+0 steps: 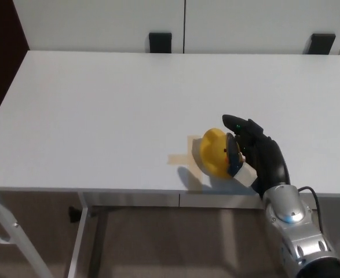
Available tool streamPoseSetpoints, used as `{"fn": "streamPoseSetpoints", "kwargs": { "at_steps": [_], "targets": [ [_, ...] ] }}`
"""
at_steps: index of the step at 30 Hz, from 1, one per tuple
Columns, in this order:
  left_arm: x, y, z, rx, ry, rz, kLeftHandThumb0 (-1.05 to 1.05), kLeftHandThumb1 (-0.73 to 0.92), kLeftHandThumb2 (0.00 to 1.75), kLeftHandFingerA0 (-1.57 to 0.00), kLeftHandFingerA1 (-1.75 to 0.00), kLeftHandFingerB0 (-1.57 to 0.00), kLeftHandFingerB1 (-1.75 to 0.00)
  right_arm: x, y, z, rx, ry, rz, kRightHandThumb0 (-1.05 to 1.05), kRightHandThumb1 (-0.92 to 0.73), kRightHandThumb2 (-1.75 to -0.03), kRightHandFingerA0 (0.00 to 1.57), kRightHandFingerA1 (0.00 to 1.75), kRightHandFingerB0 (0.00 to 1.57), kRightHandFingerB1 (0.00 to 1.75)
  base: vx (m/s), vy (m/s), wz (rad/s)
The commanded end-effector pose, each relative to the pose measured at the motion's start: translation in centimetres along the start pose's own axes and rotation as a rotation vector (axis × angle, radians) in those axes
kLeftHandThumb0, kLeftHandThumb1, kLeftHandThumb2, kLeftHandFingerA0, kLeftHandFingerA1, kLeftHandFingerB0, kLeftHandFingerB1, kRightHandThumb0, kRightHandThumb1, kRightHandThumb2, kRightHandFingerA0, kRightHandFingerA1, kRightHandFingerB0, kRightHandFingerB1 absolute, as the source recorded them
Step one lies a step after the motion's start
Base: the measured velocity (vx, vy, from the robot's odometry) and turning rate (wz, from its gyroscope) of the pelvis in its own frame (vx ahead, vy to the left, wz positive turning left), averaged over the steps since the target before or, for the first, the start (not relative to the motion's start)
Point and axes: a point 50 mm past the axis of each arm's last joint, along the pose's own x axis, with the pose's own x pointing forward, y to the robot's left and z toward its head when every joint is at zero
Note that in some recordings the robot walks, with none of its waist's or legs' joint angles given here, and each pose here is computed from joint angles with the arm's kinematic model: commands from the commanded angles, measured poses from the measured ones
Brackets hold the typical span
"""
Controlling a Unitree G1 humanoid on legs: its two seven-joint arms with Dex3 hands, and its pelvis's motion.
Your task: The robot uses its right hand to push the yellow duck toy to the center of the white desk.
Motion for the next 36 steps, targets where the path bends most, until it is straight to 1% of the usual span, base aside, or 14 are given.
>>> {"fn": "streamPoseSetpoints", "kwargs": {
  "at_steps": [1, 3, 4, 16, 22, 25, 26, 28, 29, 30, 31, 33, 34, 36],
  "targets": [
    [-0.1, 0.3, -0.1, -0.004, -0.022, 0.013, -0.17, 0.67, 0.59, -0.91, -0.62, -0.93, -0.57, -0.5, 0.3, -1.9, -0.001, 0.106, 0.004, -0.92, -0.92, -0.79, 0.08, 0.44, 0.21, 0.37, 0.00, 0.000, 0.00],
    [-0.1, 0.2, -0.2, -0.007, -0.017, 0.013, -0.17, 0.67, 0.59, -0.91, -0.62, -0.93, -0.57, -0.6, 0.1, -2.1, 0.000, 0.110, -0.002, -0.92, -0.92, -0.79, 0.08, 0.44, 0.21, 0.37, 0.00, 0.000, 0.00],
    [-0.1, 0.2, -0.3, -0.007, -0.020, 0.010, -0.10, 0.64, 0.70, -0.89, -0.65, -0.91, -0.60, -0.6, 0.1, -2.1, 0.004, 0.112, -0.003, -0.91, -0.92, -0.79, 0.08, 0.44, 0.21, 0.37, 0.00, 0.000, 0.00],
    [-0.1, 0.0, -0.4, 0.017, -0.019, 0.006, -0.11, 0.68, 0.67, -0.88, -0.61, -0.86, -0.57, -0.5, 0.9, -1.6, 0.009, 0.080, 0.035, -0.94, -0.91, -0.80, 0.07, 0.46, 0.20, 0.38, 0.00, 0.000, 0.00],
    [-0.2, 0.3, -0.7, 0.032, -0.016, 0.006, -0.14, 0.68, 0.64, -0.88, -0.62, -0.89, -0.58, -0.4, 0.7, -1.3, 0.012, 0.071, 0.027, -0.95, -0.92, -0.78, 0.08, 0.48, 0.18, 0.39, 0.00, 0.000, 0.00],
    [-0.2, 0.4, -0.9, 0.031, -0.009, 0.008, -0.12, 0.66, 0.66, -0.88, -0.63, -0.90, -0.59, -0.5, 0.1, -1.4, 0.027, 0.064, 0.020, -0.98, -0.88, -0.84, 0.05, 0.49, 0.12, 0.39, 0.00, 0.000, 0.00],
    [-0.2, 0.5, -1.0, 0.037, -0.004, 0.007, -0.10, 0.67, 0.69, -0.87, -0.65, -0.88, -0.58, -0.5, -0.6, -1.0, 0.031, 0.039, 0.017, -0.37, -0.45, -1.10, 0.02, 0.54, 0.00, 0.50, 0.00, 0.000, 0.00],
    [-0.2, 0.5, -1.1, 0.041, -0.002, 0.007, -0.10, 0.67, 0.69, -0.87, -0.65, -0.88, -0.58, -0.5, -1.1, -0.7, 0.032, 0.020, 0.015, -0.37, -0.45, -1.10, 0.02, 0.54, 0.00, 0.50, 0.00, 0.000, 0.00],
    [-0.2, 0.6, -1.2, 0.044, 0.000, 0.007, -0.11, 0.67, 0.67, -0.87, -0.66, -0.88, -0.58, -0.5, -1.5, -0.4, 0.041, 0.002, 0.012, -0.95, -0.92, -0.78, 0.05, 0.47, 0.17, 0.39, 0.00, 0.000, 0.00],
    [-0.2, 0.6, -1.2, 0.046, 0.000, 0.007, -0.11, 0.67, 0.67, -0.87, -0.66, -0.88, -0.58, -0.5, -1.8, -0.2, 0.049, -0.009, 0.010, -0.95, -0.92, -0.78, 0.05, 0.47, 0.17, 0.39, 0.00, 0.000, 0.00],
    [-0.3, 0.6, -1.3, 0.042, 0.002, 0.010, -0.13, 0.69, 0.66, -0.87, -0.63, -0.85, -0.57, -0.5, -3.0, 0.6, 0.069, -0.049, 0.006, -0.38, -0.43, -1.09, 0.01, 0.53, 0.00, 0.50, 0.00, 0.000, 0.00],
    [-0.3, 0.6, -1.3, 0.041, 0.002, 0.010, -0.13, 0.69, 0.66, -0.87, -0.63, -0.85, -0.57, -0.5, -3.3, 0.9, 0.073, -0.059, 0.006, -0.38, -0.43, -1.09, 0.01, 0.53, 0.00, 0.50, 0.00, 0.000, 0.00],
    [-0.3, 0.7, -1.4, 0.041, 0.004, 0.013, -0.12, 0.70, 0.67, -0.87, -0.64, -0.86, -0.57, -0.6, -3.6, 1.1, 0.082, -0.066, 0.008, -0.95, -0.92, -0.79, 0.03, 0.46, 0.12, 0.39, 0.00, 0.000, 0.00],
    [-0.3, 0.8, -1.4, 0.040, 0.006, 0.016, -0.12, 0.70, 0.67, -0.87, -0.64, -0.86, -0.57, -0.6, -3.8, 1.3, 0.092, -0.068, 0.011, -0.95, -0.92, -0.79, 0.03, 0.46, 0.12, 0.39, 0.00, 0.000, 0.00]
  ]
}}
